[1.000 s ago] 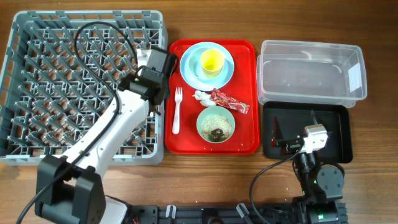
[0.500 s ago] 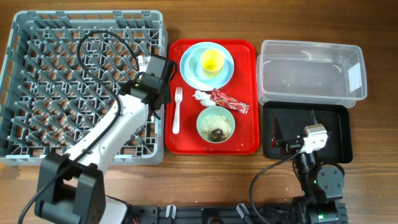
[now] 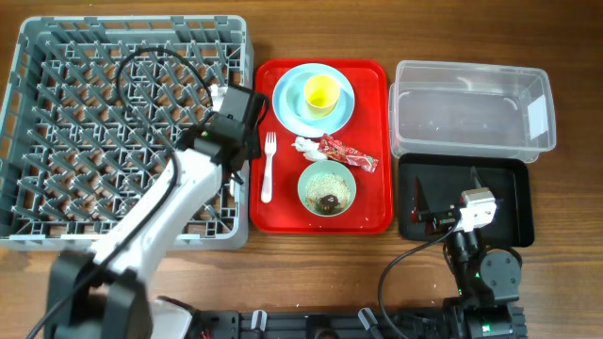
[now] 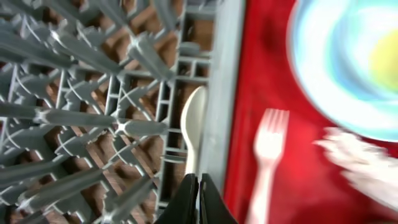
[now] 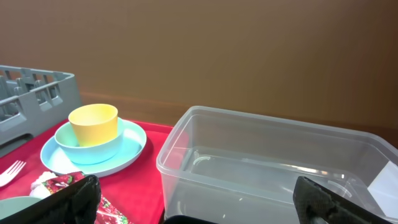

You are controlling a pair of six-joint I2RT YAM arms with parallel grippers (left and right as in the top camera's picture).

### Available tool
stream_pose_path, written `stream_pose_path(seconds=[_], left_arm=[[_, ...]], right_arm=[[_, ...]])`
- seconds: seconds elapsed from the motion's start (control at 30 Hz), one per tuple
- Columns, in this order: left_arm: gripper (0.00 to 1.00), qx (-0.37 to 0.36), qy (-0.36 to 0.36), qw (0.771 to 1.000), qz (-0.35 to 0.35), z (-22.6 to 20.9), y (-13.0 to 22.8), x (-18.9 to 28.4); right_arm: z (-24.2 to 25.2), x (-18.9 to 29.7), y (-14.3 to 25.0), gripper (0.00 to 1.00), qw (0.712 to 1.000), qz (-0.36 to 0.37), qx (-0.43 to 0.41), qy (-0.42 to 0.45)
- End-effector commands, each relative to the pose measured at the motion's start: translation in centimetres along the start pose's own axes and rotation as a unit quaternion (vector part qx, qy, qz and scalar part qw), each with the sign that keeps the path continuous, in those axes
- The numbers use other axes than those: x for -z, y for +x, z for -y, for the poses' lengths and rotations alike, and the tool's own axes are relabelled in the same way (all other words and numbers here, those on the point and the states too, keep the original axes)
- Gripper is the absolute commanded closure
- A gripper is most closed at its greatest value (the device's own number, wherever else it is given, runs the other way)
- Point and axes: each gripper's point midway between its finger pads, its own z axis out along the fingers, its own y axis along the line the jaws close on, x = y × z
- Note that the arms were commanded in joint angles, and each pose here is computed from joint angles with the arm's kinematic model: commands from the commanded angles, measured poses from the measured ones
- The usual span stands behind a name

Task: Sort waste into correct bins and load items into the dishwasher rack
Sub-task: 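Move the left gripper back over the white fork on the tray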

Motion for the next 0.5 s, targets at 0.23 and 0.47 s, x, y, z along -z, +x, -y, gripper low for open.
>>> stream_pose_path(seconds=[0.23, 0.47], left_arm=[[0.87, -0.016, 0.159, 0.987, -0.005, 6.2, 3.4, 7.8], [0.79, -0.071, 0.11, 0.986, -0.106, 8.3, 9.0, 1.1]], right_arm=[[0.0, 0.0, -0.1, 0.0, 1.0, 0.002, 0.003, -0.002], [0.0, 0.0, -0.1, 0.0, 1.0, 0.002, 0.003, -0.002]])
